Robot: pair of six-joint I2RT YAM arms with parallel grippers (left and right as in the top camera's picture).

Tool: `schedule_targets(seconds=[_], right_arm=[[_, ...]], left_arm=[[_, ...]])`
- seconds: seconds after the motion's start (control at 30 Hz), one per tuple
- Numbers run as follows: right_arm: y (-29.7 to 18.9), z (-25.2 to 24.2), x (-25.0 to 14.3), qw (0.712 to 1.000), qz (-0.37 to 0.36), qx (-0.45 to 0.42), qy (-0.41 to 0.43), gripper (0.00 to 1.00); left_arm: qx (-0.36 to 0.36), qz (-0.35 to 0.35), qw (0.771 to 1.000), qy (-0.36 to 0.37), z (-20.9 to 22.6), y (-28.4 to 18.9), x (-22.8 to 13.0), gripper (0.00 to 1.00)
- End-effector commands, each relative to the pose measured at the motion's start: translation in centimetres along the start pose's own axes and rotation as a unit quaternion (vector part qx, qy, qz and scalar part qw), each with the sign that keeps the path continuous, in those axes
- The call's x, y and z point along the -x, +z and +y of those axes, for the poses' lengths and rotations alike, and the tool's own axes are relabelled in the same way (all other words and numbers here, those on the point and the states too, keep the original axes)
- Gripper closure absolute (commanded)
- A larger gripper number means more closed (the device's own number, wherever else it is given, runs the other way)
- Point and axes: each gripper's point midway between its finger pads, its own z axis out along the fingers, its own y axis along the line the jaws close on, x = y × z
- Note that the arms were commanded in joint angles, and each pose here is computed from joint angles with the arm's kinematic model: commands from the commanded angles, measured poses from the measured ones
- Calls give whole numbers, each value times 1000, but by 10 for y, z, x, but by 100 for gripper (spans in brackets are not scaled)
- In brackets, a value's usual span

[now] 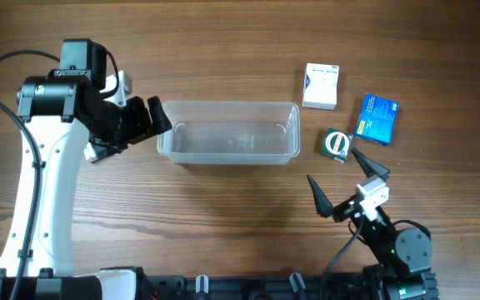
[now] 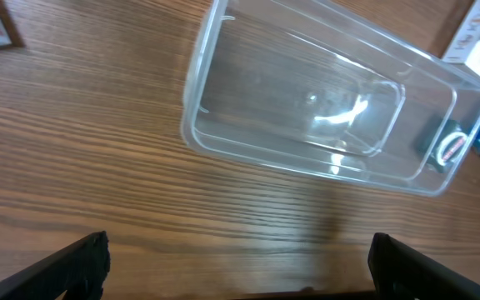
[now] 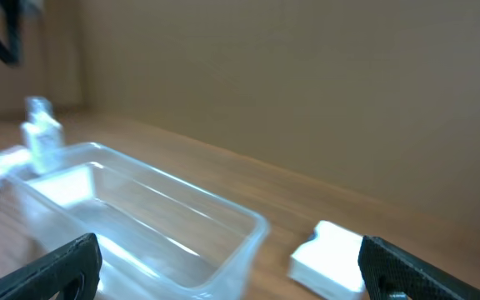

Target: Pack container

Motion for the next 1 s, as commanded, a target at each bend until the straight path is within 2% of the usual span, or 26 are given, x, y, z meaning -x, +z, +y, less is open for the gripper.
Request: schedule_targets(seconds=[0.0, 0.13, 0.27, 0.37, 0.43, 0.57, 0.67, 0.8, 0.97], right_arm=[[-2, 5, 16, 989, -15, 19, 143, 0], [-10, -21, 70, 983, -11, -57, 177, 0], [5, -52, 138, 975, 119, -130, 136, 0], [35, -70, 183, 962, 181, -148, 142, 0], [58, -78, 194, 954, 217, -148, 145, 0], [103, -92, 158, 930, 314, -141, 129, 0], [109, -119, 119, 902, 379, -193, 75, 0], [131, -124, 86, 887, 406, -196, 97, 0], [161, -132, 29, 855, 437, -226, 166, 0]], left_arm=[[-24, 1, 1000, -5, -8, -4, 1, 0], [-24, 1, 1000, -5, -8, -4, 1, 0], [-23, 1, 1000, -5, -8, -4, 1, 0], [-23, 1, 1000, -5, -8, -4, 1, 0], [-23, 1, 1000, -5, -8, -4, 1, 0], [-25, -3, 1000, -4, -9, -4, 3, 0], [-26, -5, 1000, -3, -9, -4, 4, 0], [-28, -12, 1000, 0, -11, -4, 8, 0], [-28, -13, 1000, 0, -11, -4, 8, 0]])
